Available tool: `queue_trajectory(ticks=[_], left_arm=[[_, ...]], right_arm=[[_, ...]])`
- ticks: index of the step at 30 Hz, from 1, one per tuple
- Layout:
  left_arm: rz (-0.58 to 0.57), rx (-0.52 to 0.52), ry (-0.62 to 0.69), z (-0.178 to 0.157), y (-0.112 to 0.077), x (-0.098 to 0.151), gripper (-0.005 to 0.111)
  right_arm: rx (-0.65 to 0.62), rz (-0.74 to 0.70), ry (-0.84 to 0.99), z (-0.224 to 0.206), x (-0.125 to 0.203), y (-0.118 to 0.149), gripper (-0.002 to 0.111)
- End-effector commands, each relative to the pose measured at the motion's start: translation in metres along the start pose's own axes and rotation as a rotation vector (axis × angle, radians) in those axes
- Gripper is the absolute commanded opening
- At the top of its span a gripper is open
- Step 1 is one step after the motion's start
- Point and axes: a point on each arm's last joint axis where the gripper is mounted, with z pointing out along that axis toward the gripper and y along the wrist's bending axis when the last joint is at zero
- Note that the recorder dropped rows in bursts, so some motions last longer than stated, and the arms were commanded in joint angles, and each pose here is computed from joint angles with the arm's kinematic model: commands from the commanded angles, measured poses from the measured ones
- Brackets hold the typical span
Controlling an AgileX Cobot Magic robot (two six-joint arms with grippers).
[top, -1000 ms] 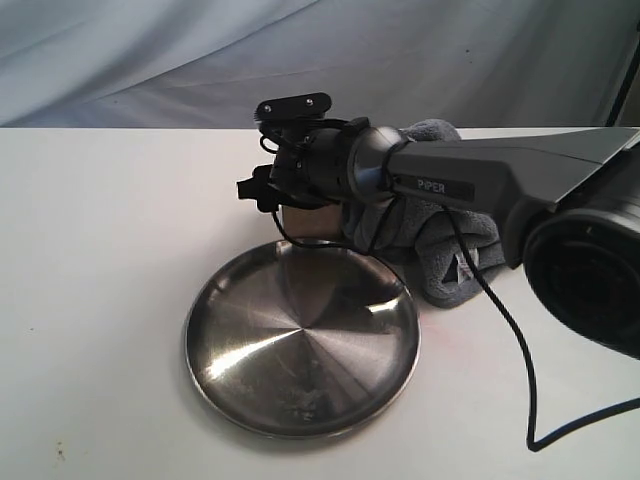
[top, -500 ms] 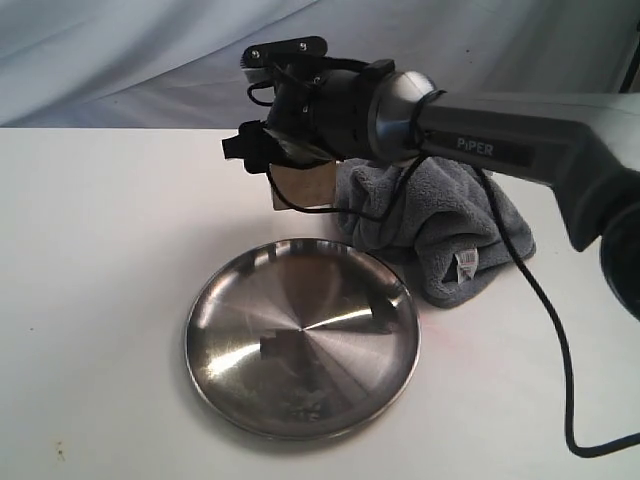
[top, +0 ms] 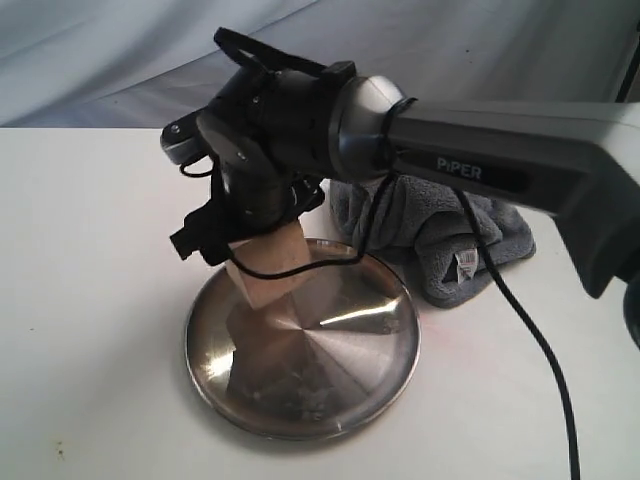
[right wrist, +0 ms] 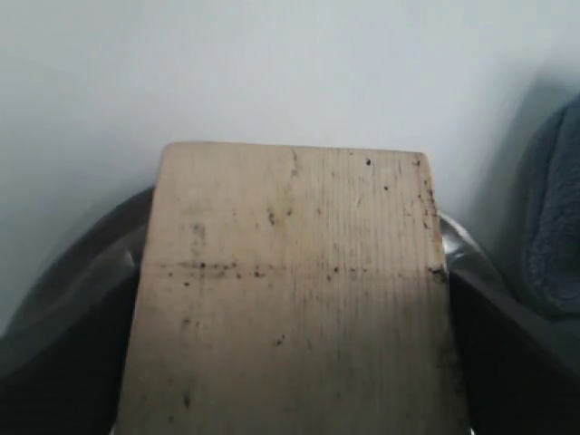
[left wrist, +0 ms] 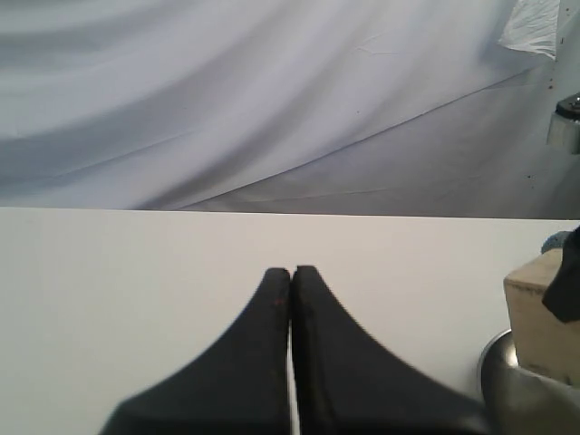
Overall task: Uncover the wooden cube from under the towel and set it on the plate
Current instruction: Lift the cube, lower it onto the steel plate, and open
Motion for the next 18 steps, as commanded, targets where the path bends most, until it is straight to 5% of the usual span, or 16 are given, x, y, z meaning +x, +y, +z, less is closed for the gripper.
queue_trajectory(ticks=[1, 18], left_arm=[[-0.002, 0.001, -0.001, 0.0, 0.0, 0.001, 0.001], [0.0, 0.001, -0.001, 0.0, 0.0, 0.001, 0.001]], right_arm=[[0.003, -0.078, 0.056, 0.0, 0.014, 0.009, 0.055], [-0.137, -0.121, -0.201, -0.041, 0.088, 0.003, 0.055]])
